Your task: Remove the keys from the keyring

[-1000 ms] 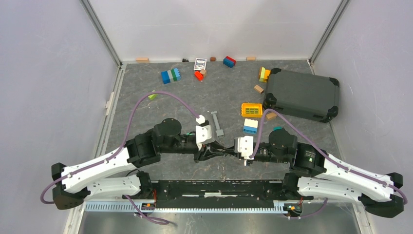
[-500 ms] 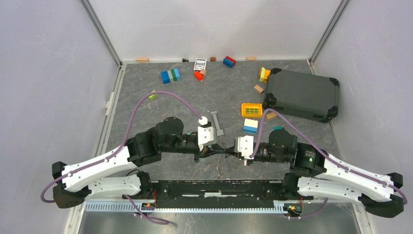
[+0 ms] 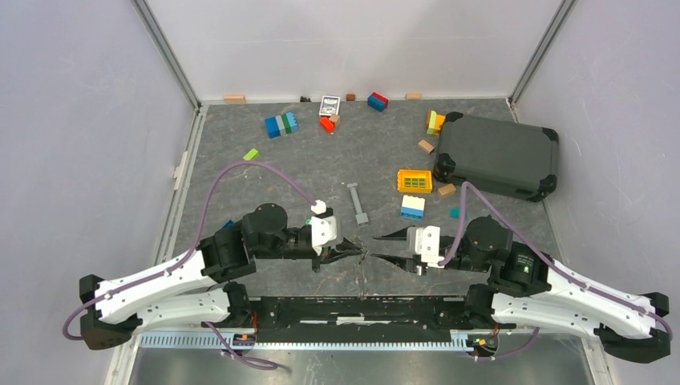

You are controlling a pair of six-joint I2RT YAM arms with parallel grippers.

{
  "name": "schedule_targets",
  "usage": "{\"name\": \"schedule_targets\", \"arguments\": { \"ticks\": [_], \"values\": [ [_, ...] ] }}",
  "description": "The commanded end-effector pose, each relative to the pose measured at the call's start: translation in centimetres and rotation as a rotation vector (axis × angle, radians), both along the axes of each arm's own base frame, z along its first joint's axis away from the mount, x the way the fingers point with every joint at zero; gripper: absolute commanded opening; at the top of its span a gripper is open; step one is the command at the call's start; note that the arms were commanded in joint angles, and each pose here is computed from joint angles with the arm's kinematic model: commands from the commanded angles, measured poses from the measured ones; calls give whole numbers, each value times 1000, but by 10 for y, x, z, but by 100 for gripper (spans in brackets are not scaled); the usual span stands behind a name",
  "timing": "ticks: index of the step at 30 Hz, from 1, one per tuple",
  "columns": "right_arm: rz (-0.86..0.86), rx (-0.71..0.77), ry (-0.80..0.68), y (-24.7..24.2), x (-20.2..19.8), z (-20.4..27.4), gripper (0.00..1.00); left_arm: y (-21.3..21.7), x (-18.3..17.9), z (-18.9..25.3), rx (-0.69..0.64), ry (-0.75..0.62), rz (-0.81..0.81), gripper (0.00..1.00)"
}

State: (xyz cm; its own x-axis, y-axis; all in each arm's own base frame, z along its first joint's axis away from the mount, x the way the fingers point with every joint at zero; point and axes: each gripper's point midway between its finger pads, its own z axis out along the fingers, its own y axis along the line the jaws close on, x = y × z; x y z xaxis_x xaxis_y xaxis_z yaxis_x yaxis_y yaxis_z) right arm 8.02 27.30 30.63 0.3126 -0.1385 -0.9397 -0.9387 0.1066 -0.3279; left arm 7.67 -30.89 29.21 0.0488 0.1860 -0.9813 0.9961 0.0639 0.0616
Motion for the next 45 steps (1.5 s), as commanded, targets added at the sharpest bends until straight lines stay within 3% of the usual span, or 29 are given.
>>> {"name": "schedule_targets", "arguments": {
  "ticks": [1,12,24,31,40,45],
  "values": [
    [30,78,-19,1,-6,16,40,-4,0,28,-138,-23,7,2],
    [41,93,5,5,-8,4,12,-2,-6,35,-191,-17,-18,2],
    [63,88,32,15,-9,-6,9,-4,-11,39,-230,-12,-45,2],
    [62,49,57,22,-7,-22,0,-4,-12,42,-241,-14,-48,2],
    [50,31,73,25,-4,-33,6,0,-12,43,-262,-15,-44,2],
    [41,79,72,21,-5,-24,0,0,-12,40,-256,-10,-42,2]
  ]
}}
